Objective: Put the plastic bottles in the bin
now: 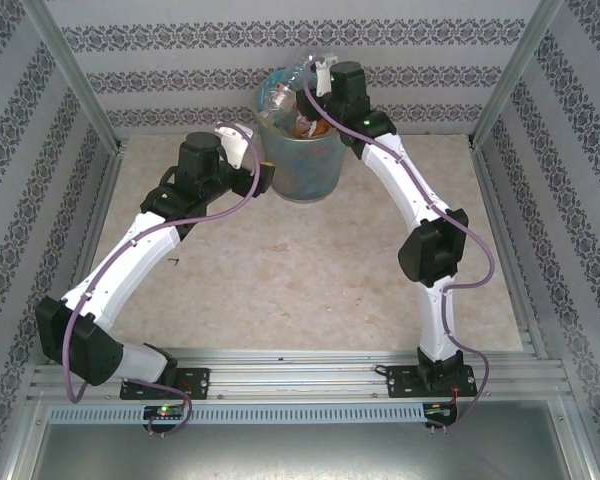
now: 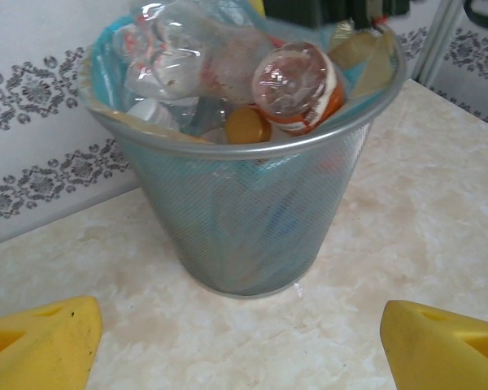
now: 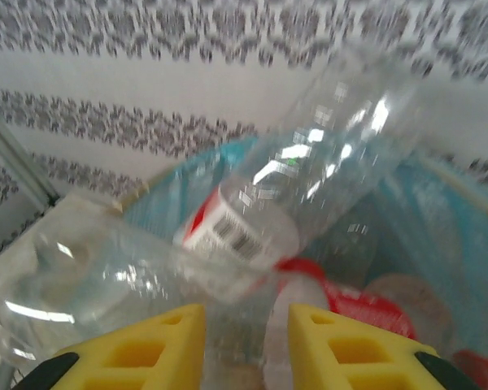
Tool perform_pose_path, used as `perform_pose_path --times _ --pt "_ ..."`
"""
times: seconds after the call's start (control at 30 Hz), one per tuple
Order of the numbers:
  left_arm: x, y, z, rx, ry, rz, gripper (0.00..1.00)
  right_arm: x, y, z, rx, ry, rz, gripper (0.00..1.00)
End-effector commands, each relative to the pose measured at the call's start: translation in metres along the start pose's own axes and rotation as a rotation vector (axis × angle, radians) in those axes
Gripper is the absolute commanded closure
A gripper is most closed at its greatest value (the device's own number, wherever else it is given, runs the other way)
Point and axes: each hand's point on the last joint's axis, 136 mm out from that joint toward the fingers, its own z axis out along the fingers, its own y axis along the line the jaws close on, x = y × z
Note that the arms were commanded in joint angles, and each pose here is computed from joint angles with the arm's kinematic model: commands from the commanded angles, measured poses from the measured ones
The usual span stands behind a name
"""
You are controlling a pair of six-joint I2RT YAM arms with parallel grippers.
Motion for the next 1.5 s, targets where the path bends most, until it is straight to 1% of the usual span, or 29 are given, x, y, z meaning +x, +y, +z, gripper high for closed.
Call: perform_pose_path --times 0.0,0.07,0.2,0.27,0.3,0.33,0.4,0.43,0.5,0.53,0.6,0.67,0.73,0.77,0.83,0.87,0.9,0.97,1.03,1.1,1.17,1.2,1.23,1.27,1.33,1.37,1.4,1.43,1.47 --pt "-0.006 0.014 -0.001 -0.050 0.001 -0.023 0.11 0.013 0.011 0.000 -0.052 0.052 0.039 0.69" --pt "-0.006 0.018 0.000 -0.062 0.006 -0.028 0.11 0.016 0.011 0.004 -0.068 0.067 0.047 0.71" --pt "-0.008 0.022 -0.002 -0.068 0.006 -0.030 0.12 0.016 0.010 0.008 -0.076 0.084 0.057 0.71" --pt "-0.009 0.026 -0.004 -0.080 0.005 -0.034 0.12 0.005 0.012 0.002 -0.087 0.068 0.059 0.70" --pt "-0.009 0.029 -0.006 -0.091 0.005 -0.040 0.12 -0.005 0.015 -0.005 -0.091 0.053 0.055 0.68" --pt "-0.009 0.034 -0.009 -0.106 0.003 -0.051 0.12 -0.019 0.019 -0.015 -0.095 0.029 0.042 0.63" --pt "-0.008 0.047 -0.017 -0.148 -0.002 -0.079 0.12 -0.048 0.023 -0.039 -0.077 -0.028 0.014 0.48" --pt "-0.007 0.057 -0.022 -0.182 -0.014 -0.097 0.12 -0.065 0.025 -0.055 -0.062 -0.062 0.002 0.43" --pt "0.001 0.077 -0.031 -0.254 -0.048 -0.152 0.12 -0.089 0.026 -0.090 -0.042 -0.108 -0.010 0.39" --pt "0.010 0.089 -0.036 -0.300 -0.064 -0.193 0.12 -0.094 0.025 -0.107 -0.028 -0.114 -0.010 0.38" --pt "0.034 0.109 -0.045 -0.393 -0.081 -0.266 0.12 -0.091 0.019 -0.139 0.007 -0.103 -0.010 0.37" --pt "0.063 0.123 -0.055 -0.482 -0.089 -0.283 0.13 -0.067 0.002 -0.169 0.072 -0.109 -0.006 0.35" --pt "0.093 0.136 -0.063 -0.569 -0.080 -0.286 0.13 -0.041 -0.026 -0.200 0.168 -0.167 0.032 0.33" --pt "0.111 0.143 -0.066 -0.614 -0.062 -0.290 0.13 -0.013 -0.046 -0.213 0.227 -0.166 0.063 0.33" --pt "0.140 0.155 -0.073 -0.698 -0.041 -0.316 0.13 0.029 -0.081 -0.241 0.348 -0.173 0.104 0.33" --pt "0.151 0.158 -0.075 -0.722 -0.046 -0.320 0.13 0.059 -0.100 -0.252 0.424 -0.157 0.112 0.32" --pt "0.159 0.161 -0.076 -0.741 -0.057 -0.320 0.13 0.079 -0.116 -0.261 0.483 -0.153 0.112 0.31" --pt "0.172 0.165 -0.074 -0.772 -0.095 -0.306 0.13 0.122 -0.145 -0.271 0.586 -0.125 0.085 0.30" --pt "0.188 0.171 -0.069 -0.815 -0.094 -0.293 0.14 0.169 -0.173 -0.272 0.683 -0.057 0.065 0.30" --pt "0.205 0.175 -0.059 -0.832 -0.079 -0.273 0.14 0.213 -0.196 -0.275 0.783 -0.027 0.084 0.30" --pt "0.215 0.173 -0.045 -0.803 -0.083 -0.238 0.14 0.241 -0.200 -0.270 0.776 -0.059 0.099 0.31" --pt "0.222 0.168 -0.037 -0.765 -0.026 -0.194 0.15 0.254 -0.202 -0.267 0.775 -0.070 0.101 0.31" --pt "0.224 0.167 -0.031 -0.744 -0.020 -0.184 0.15 0.262 -0.203 -0.264 0.772 -0.074 0.106 0.31" --pt "0.227 0.165 -0.027 -0.725 -0.023 -0.157 0.14 0.272 -0.203 -0.257 0.754 -0.057 0.096 0.30" --pt "0.234 0.159 -0.019 -0.675 -0.068 -0.126 0.12 0.284 -0.203 -0.243 0.712 -0.053 0.069 0.29" --pt "0.239 0.158 -0.016 -0.646 -0.084 -0.125 0.11 0.289 -0.196 -0.235 0.660 -0.017 0.052 0.28" --pt "0.244 0.154 -0.012 -0.610 -0.096 -0.128 0.10 0.275 -0.188 -0.224 0.580 -0.027 0.015 0.28" --pt "0.248 0.151 -0.008 -0.583 -0.105 -0.122 0.10 0.271 -0.182 -0.218 0.533 -0.056 -0.010 0.27" --pt "0.251 0.149 -0.006 -0.565 -0.121 -0.119 0.08 0.262 -0.174 -0.212 0.475 -0.110 -0.036 0.26"
